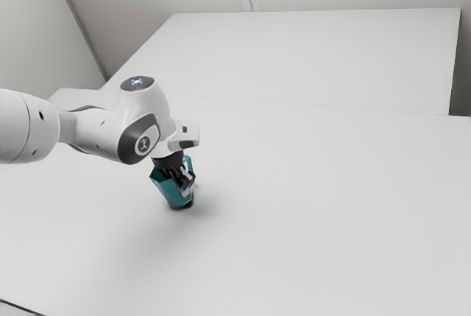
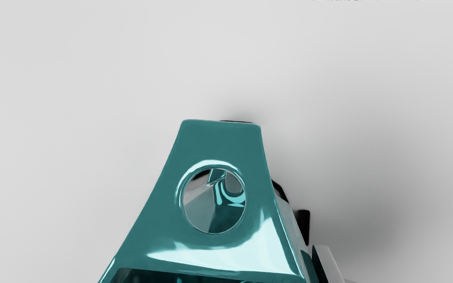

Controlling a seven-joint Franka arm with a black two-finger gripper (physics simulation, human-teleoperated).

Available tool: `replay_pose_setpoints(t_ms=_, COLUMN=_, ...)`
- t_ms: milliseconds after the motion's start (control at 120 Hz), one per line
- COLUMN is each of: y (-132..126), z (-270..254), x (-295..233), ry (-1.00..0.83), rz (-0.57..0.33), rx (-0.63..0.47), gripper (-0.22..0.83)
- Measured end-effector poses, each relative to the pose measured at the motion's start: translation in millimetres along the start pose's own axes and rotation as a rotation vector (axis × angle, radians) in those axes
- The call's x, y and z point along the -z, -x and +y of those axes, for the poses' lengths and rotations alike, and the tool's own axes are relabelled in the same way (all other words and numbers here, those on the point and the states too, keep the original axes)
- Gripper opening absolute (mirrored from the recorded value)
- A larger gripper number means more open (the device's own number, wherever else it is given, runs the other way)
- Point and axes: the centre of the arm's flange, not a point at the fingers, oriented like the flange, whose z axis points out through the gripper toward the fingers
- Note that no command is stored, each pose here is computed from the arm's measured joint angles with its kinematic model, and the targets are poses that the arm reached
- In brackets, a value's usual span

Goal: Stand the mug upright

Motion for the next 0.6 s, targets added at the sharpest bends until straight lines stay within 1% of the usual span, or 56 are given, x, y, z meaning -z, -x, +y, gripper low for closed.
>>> replay_pose_setpoints(t_ms=75, y=-0.1, z=-0.5, x=-0.1, ry=0.0, rz=0.002, rx=0.004, gripper=-0.16)
replay_pose_setpoints(t_ms=233, y=0.0, z=-1.1, x=-0.2, ry=0.007, rz=0.004, rx=0.007, gripper=0.02)
replay_pose_setpoints(t_ms=342, y=0.0, z=-1.1, x=-0.1, ry=0.009, rz=0.005, rx=0.005, gripper=0.11)
replay_pose_setpoints(t_ms=467, y=-0.6, z=-0.8, x=3.8, ry=0.008, rz=0.013, rx=0.0, gripper=0.19)
replay_pose_setpoints(t_ms=600, y=-0.4, z=-0.6, x=12.2, ry=0.005, rz=0.023, rx=-0.006, gripper=0.24)
